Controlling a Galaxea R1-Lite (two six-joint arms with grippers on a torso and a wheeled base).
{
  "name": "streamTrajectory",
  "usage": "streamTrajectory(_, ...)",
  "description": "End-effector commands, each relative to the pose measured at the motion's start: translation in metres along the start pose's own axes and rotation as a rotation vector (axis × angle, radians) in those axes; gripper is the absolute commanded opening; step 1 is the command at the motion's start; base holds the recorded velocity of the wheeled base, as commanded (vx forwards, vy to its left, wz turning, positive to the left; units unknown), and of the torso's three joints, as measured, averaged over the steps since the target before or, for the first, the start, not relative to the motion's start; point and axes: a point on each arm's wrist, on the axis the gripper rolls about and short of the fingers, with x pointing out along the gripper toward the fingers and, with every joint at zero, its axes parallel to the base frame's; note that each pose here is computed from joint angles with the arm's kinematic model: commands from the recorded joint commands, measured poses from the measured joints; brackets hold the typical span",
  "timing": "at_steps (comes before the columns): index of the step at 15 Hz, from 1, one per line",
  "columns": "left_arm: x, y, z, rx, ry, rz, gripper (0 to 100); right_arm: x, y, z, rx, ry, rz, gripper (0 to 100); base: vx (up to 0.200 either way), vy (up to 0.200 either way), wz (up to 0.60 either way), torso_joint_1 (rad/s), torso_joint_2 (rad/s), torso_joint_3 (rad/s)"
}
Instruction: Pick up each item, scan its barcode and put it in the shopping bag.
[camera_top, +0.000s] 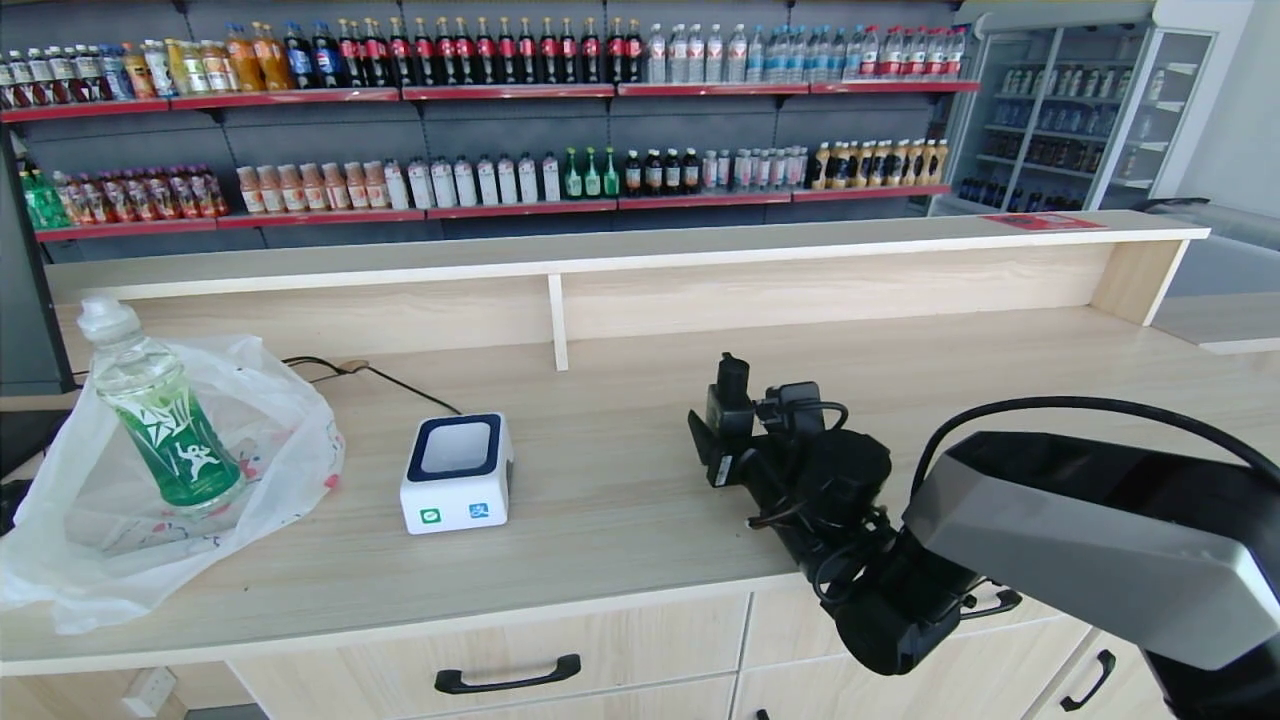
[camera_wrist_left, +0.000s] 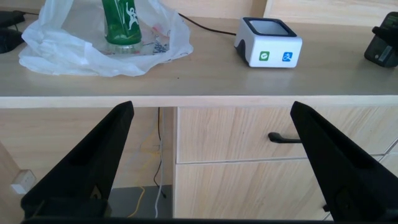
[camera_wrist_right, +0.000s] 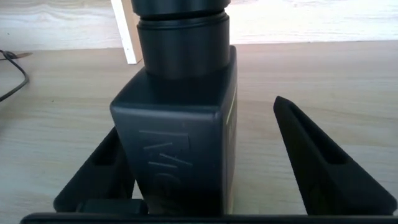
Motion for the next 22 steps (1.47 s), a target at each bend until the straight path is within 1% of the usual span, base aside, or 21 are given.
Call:
streamTrajectory(1, 0.0, 0.0, 0.0, 0.0, 0.0, 0.001, 100, 0.0, 0.001, 0.0, 0.002, 0.0, 0.001, 0, 0.0, 0.0, 0.0, 0.0, 0.0, 0.0)
streamTrajectory(10, 0.0, 0.0, 0.0, 0.0, 0.0, 0.001, 100, -0.002, 0.001, -0.001, 0.004, 0.005, 0.004, 0, 0.0, 0.0, 0.0, 0.0, 0.0, 0.0)
streamTrajectory(14, 0.0, 0.0, 0.0, 0.0, 0.0, 0.001, 100, -0.002, 0.002, 0.004, 0.014, -0.004, 0.004, 0, 0.0, 0.0, 0.0, 0.0, 0.0, 0.0)
streamTrajectory(16, 0.0, 0.0, 0.0, -0.002, 0.0, 0.001, 100, -0.002, 0.002, 0.011, 0.02, -0.022, 0.005, 0, 0.0, 0.0, 0.0, 0.0, 0.0, 0.0)
streamTrajectory(18, 0.0, 0.0, 0.0, 0.0, 0.0, 0.001, 100, -0.004, 0.005, 0.029, 0.031, -0.059, 0.014, 0, 0.0, 0.0, 0.0, 0.0, 0.0, 0.0)
streamTrajectory(22, 0.0, 0.0, 0.0, 0.0, 0.0, 0.0, 100, -0.015, 0.006, 0.046, 0.037, -0.071, 0.021, 0, 0.0, 0.0, 0.0, 0.0, 0.0, 0.0)
